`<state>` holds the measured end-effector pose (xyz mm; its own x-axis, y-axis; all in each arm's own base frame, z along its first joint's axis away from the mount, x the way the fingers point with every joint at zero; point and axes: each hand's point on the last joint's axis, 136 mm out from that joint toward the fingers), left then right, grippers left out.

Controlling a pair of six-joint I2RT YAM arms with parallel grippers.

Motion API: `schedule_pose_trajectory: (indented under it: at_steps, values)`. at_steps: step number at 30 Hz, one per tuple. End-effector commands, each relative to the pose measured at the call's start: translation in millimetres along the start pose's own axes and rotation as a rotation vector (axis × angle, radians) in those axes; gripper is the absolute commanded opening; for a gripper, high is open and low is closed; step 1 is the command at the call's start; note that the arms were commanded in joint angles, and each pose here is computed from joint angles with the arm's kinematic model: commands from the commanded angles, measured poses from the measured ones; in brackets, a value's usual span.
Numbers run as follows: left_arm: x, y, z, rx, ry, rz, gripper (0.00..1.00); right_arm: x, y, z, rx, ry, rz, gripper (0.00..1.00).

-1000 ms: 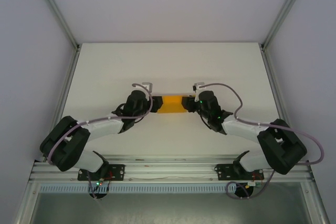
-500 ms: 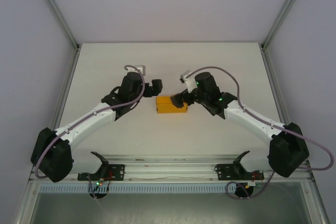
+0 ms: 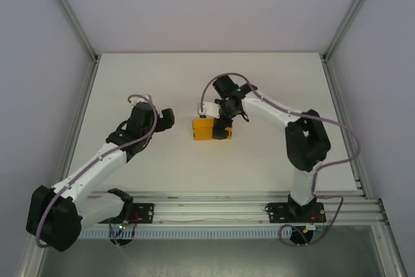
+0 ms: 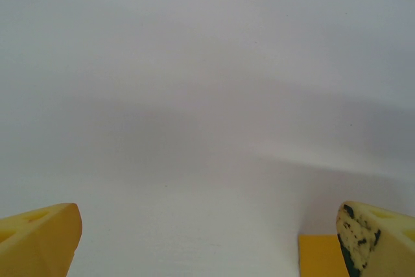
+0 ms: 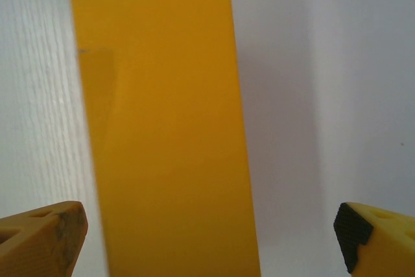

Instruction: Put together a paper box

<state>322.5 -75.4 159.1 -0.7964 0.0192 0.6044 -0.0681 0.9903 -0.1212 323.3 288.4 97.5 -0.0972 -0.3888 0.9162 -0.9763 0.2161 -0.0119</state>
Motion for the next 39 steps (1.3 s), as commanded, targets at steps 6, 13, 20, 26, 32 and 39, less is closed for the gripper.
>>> schedule_pose_trajectory:
  at_steps: [6,13,20,26,32,39]
  values:
    - [3,18,8,0.002,0.008,-0.073,1.00,-9,-11,8,0.065,0.114,0.039,0.75]
    - [13,29,-7,-0.029,-0.035,-0.136,1.00,-3,-54,9,0.084,0.195,0.419,0.49]
    - [27,34,-20,-0.024,-0.107,-0.147,1.00,-1,-68,10,0.082,0.200,0.630,0.51]
    - [33,33,-22,-0.008,-0.135,-0.122,1.00,-12,-45,33,0.086,0.295,0.623,0.68]
    - [32,29,-23,-0.014,-0.132,-0.103,1.00,-12,-5,48,0.066,0.356,0.521,1.00]
    - [30,23,-30,-0.023,-0.146,-0.084,1.00,17,26,28,0.018,0.140,0.422,1.00]
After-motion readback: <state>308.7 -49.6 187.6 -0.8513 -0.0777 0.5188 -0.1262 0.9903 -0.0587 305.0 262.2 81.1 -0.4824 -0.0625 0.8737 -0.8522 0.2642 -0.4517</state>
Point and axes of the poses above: each hand's point on the last joint's axis, 136 mm out from that joint toward the fingers, its own x axis back along the fingers, its own y axis along the line the jaws close on, z = x × y, and after that the axes turned 11 degrees about -x, right-handed
